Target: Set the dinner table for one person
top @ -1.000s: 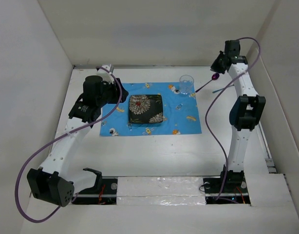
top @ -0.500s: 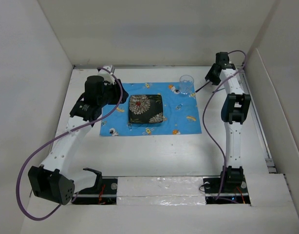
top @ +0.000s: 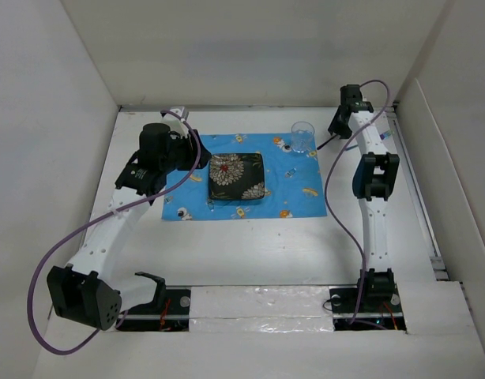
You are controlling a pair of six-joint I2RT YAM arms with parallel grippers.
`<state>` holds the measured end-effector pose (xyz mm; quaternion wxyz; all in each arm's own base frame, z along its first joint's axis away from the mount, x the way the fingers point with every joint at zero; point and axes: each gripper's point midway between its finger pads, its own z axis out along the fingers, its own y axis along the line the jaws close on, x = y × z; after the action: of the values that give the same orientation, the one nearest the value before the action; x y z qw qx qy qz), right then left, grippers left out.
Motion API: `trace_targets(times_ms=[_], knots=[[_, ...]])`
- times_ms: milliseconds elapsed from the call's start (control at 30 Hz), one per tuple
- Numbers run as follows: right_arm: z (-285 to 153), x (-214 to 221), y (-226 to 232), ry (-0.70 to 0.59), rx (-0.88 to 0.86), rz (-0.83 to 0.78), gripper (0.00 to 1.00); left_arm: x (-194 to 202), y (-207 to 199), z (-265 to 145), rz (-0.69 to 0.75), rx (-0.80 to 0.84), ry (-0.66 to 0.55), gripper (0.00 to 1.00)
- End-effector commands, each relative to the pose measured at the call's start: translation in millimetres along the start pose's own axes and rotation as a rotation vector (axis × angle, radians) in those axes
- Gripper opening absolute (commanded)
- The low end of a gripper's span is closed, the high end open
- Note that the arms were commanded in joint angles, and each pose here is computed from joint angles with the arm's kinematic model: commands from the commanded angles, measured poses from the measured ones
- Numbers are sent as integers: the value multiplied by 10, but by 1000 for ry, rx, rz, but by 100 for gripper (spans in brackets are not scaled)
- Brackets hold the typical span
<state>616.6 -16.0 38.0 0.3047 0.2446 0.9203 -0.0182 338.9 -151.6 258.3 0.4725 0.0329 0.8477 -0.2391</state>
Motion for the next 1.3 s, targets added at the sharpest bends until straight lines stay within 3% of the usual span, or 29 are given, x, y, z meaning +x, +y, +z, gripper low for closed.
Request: trace_targets(times_ms=[0,133,333,467,567,700,900,1000,1033,1100,1133,1233,1267], knots=[[50,251,-112,54,93,-113,45,-222,-88,-83,33,27,-71,43],[59,310,-115,66,119,-126,39,-185,-62,-99,37,17,-66,43],[34,426,-142,94,109,-134,2,-199,-89,-87,38,31,-65,42],[-20,447,-128,83,112,-138,0,-221,-120,-92,34,44,-68,42],[-270,169,-55,-20,73,-113,0,-218,-136,-115,26,50,-71,42],[-999,-538,26,-214,-25,-39,0,-211,-181,-120,10,73,-72,42],[-1739,-816,-4,-299,-114,19,0,-183,-294,-87,-39,137,-64,41],[-2174,-734,61,-319,-203,13,0,-136,-270,-45,-63,130,-55,41],[-2163,-517,80,-279,-229,-4,0,-126,-270,-37,-72,130,-49,41],[-2651,-490,203,-338,-342,-16,0,-129,-274,-35,-80,130,-49,41],[-2651,-163,328,-267,-407,-55,0,-147,-285,-39,-88,132,-51,41],[-3142,267,594,-239,-561,-130,0,-198,-278,-51,-102,117,-62,41],[-3079,535,589,-182,-563,-153,0,-217,-284,-55,-104,117,-65,41]])
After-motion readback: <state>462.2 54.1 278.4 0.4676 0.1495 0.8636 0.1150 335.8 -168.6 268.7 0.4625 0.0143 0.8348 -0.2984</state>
